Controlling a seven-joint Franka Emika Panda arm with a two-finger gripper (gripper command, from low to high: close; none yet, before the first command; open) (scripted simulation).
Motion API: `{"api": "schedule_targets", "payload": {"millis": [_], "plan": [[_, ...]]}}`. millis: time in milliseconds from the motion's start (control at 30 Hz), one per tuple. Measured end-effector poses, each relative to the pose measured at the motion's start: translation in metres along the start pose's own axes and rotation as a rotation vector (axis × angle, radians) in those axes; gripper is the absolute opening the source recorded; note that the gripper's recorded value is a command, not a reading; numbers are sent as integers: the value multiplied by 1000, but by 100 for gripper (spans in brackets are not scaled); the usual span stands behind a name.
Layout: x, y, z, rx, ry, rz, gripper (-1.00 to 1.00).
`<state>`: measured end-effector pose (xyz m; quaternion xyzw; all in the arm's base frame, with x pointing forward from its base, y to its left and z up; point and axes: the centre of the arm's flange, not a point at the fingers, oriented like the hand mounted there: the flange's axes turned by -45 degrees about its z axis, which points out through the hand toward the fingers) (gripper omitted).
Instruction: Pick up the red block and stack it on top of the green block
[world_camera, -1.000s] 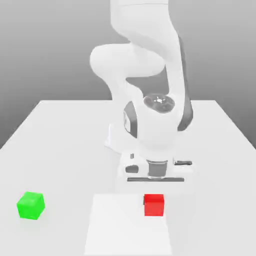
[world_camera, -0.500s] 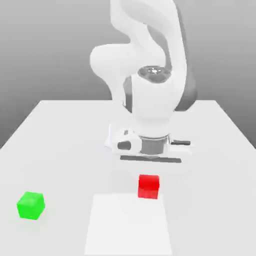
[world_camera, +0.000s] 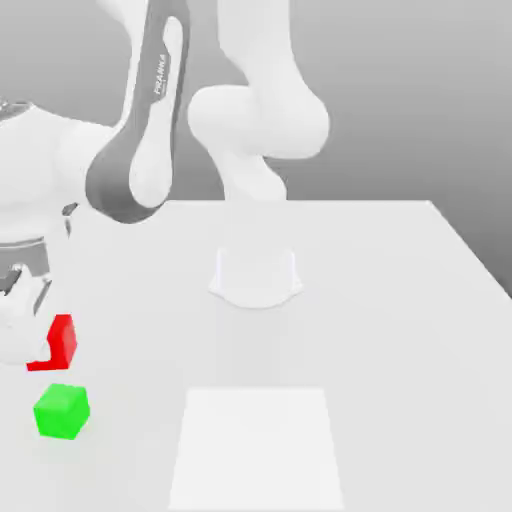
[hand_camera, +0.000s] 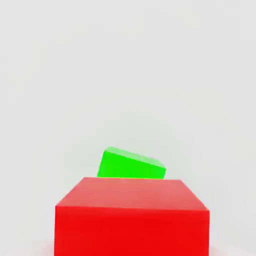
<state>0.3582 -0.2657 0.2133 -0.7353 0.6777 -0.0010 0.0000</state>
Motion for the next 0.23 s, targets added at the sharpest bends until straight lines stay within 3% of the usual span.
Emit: {"api": "schedule_targets", "payload": {"millis": [33,67,233], "plan": [[0,0,12,0,0,1,-100],[-1,0,24,0,0,2,100],[-1,0,24,0,0,2,100]]}}
